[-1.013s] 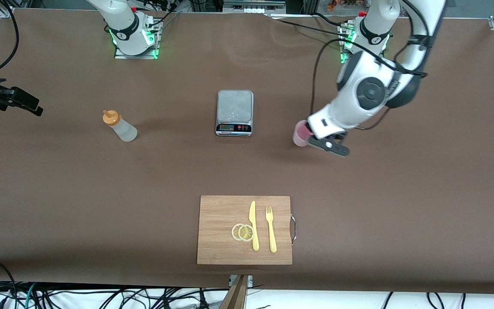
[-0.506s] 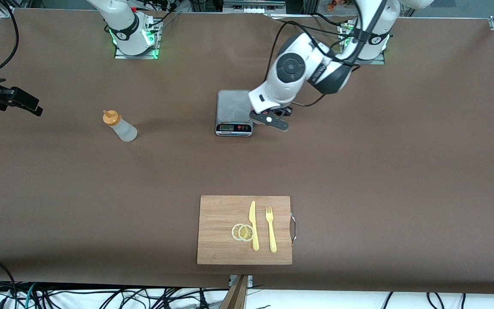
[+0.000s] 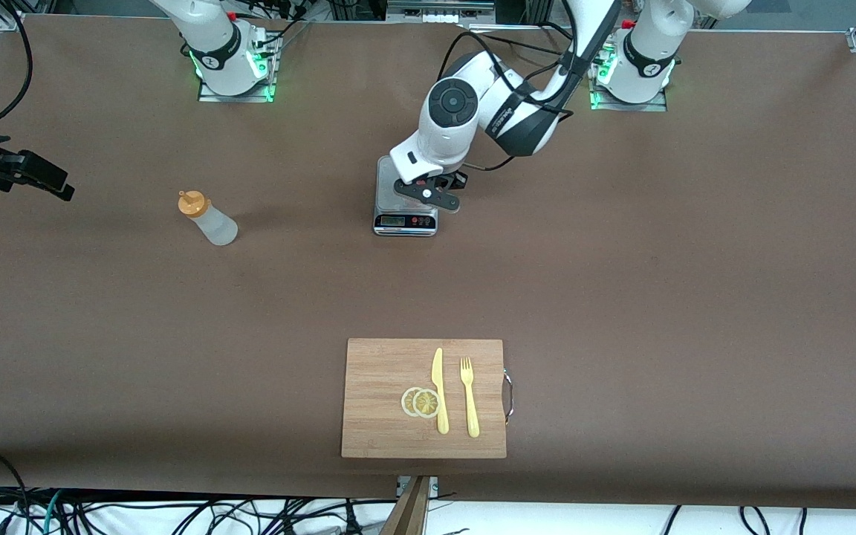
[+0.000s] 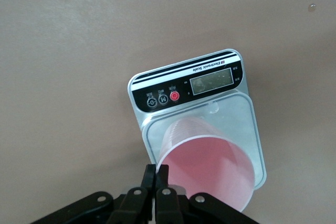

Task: Add sauce to pink cup with both arms
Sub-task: 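Carry the pink cup with the left gripper onto the scale, then release the cup and raise the left gripper while the right gripper reaches the bottle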

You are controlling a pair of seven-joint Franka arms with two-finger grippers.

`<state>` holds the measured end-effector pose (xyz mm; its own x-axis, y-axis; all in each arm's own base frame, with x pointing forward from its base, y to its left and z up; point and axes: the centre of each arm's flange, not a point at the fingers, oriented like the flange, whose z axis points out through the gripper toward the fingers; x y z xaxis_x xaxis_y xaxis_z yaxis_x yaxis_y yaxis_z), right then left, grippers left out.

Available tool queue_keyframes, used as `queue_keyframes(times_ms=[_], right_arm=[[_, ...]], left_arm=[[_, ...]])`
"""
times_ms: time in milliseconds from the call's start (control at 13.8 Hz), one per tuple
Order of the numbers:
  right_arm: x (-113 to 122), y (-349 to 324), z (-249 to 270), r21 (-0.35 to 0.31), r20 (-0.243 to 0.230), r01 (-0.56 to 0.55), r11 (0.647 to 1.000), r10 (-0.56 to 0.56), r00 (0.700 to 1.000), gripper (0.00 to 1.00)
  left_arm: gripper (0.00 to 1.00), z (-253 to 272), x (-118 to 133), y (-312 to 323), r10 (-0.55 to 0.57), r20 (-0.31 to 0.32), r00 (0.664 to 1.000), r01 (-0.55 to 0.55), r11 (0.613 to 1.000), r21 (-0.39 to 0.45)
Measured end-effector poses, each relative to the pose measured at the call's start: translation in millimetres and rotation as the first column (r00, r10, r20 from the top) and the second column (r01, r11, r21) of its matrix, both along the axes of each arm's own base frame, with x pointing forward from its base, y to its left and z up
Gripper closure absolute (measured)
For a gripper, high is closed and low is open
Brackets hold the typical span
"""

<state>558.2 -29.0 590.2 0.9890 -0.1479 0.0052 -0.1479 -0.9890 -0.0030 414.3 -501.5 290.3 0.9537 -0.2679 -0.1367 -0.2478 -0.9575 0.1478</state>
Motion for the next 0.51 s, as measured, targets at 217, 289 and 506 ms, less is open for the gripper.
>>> queue_keyframes(times_ms=[217,289,506], right_arm=[[0.0,0.0,0.0,0.000,0.000,0.000,1.000,0.000,1.000,0.00],[0.0,0.0,-0.1,0.000,0.000,0.000,1.000,0.000,1.000,0.00],[0.1,1.6,-7.0,0.002,-0.026,-0.022,1.000,0.022,0.999,0.00]], left_arm=[[0.97,-12.3,-4.5,-6.6,0.008,0.002,1.000,-0.008,1.000,0.005],[0.96,-10.8,-3.9,-7.6,0.010,0.004,1.000,-0.010,1.000,0.003],[0.88,-10.4,-1.8,-7.6,0.014,0.008,1.000,-0.014,1.000,0.001]])
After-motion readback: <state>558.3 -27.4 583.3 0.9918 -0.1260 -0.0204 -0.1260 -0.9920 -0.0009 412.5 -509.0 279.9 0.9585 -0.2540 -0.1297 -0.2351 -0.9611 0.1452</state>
